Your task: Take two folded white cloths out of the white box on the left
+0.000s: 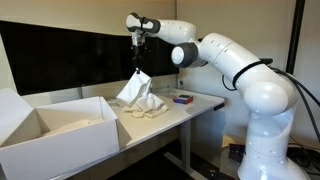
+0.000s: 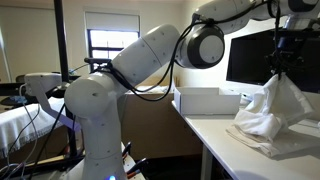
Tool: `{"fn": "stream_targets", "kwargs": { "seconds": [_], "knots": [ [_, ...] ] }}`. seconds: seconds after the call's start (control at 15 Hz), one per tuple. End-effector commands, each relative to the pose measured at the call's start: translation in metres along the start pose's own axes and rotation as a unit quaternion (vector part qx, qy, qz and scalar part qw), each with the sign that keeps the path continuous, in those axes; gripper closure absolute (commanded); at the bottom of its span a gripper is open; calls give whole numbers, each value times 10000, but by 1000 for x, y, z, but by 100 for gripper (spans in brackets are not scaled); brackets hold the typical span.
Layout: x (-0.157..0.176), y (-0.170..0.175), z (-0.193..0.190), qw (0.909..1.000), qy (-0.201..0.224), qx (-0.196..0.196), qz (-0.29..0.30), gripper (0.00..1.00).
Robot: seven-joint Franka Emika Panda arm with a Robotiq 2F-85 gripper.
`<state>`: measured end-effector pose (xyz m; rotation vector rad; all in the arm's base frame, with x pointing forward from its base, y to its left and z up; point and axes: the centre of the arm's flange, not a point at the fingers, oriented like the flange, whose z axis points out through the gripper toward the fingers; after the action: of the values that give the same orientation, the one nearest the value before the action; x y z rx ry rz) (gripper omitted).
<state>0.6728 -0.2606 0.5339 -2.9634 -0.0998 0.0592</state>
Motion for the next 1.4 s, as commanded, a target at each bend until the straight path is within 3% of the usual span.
{"fn": "stream_targets", "kwargs": {
  "seconds": [0.0,0.47,1.2,1.27,1.33],
  "knots": [
    [-24,-6,13,9993,-164,61,-319,97],
    [-56,-10,31,9964,-509,318,-605,97],
    [-88,2,45,9959,-698,165,-545,97],
    [-89,1,43,9959,-676,170,-578,73],
    [-90,1,41,9955,-679,185,-638,62]
  ]
}}
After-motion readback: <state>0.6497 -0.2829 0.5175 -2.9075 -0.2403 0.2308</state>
